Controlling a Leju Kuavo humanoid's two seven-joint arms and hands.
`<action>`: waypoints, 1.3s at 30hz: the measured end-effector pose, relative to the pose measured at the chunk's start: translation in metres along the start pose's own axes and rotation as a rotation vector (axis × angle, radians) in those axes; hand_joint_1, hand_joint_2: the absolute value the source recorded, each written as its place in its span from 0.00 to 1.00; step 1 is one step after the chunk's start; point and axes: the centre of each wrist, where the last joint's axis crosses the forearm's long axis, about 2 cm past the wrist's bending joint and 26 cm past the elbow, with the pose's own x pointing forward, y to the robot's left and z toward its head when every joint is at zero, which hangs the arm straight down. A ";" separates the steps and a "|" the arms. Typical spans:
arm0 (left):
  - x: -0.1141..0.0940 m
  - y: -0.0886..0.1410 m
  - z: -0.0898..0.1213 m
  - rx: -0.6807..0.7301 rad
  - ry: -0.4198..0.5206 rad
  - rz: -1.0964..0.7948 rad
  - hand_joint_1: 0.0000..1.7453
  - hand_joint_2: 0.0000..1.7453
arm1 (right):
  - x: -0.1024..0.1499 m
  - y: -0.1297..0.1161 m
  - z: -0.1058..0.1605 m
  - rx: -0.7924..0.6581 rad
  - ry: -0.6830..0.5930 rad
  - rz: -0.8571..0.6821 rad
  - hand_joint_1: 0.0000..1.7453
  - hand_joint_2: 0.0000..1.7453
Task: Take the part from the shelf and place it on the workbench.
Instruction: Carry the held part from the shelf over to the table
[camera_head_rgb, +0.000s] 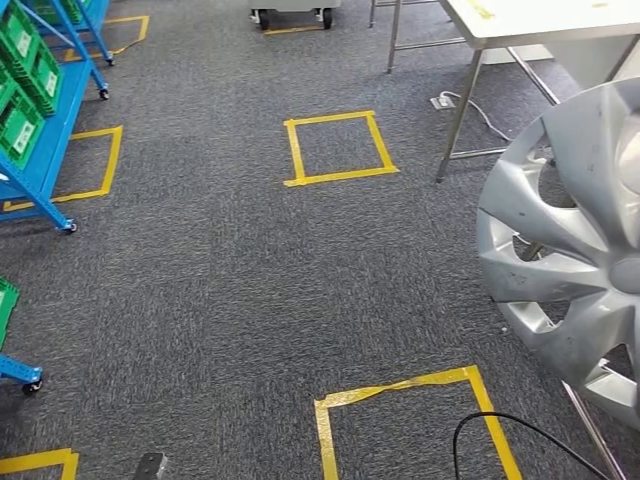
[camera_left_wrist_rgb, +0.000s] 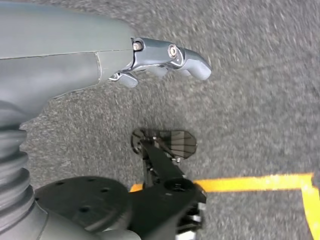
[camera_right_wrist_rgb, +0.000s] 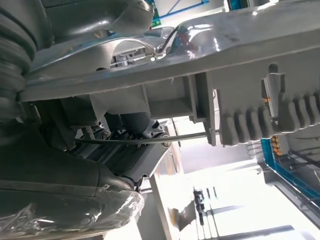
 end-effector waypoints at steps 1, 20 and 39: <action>-0.001 0.000 0.000 0.000 0.002 0.000 0.00 1.00 | 0.000 0.000 -0.001 0.004 0.002 -0.001 1.00 1.00; -0.003 0.000 0.001 0.007 0.028 -0.016 0.00 1.00 | 0.004 -0.007 0.008 -0.014 0.005 0.021 1.00 1.00; -0.002 -0.003 0.001 -0.003 0.007 -0.031 0.00 1.00 | 0.009 -0.004 0.018 -0.042 -0.020 0.013 1.00 1.00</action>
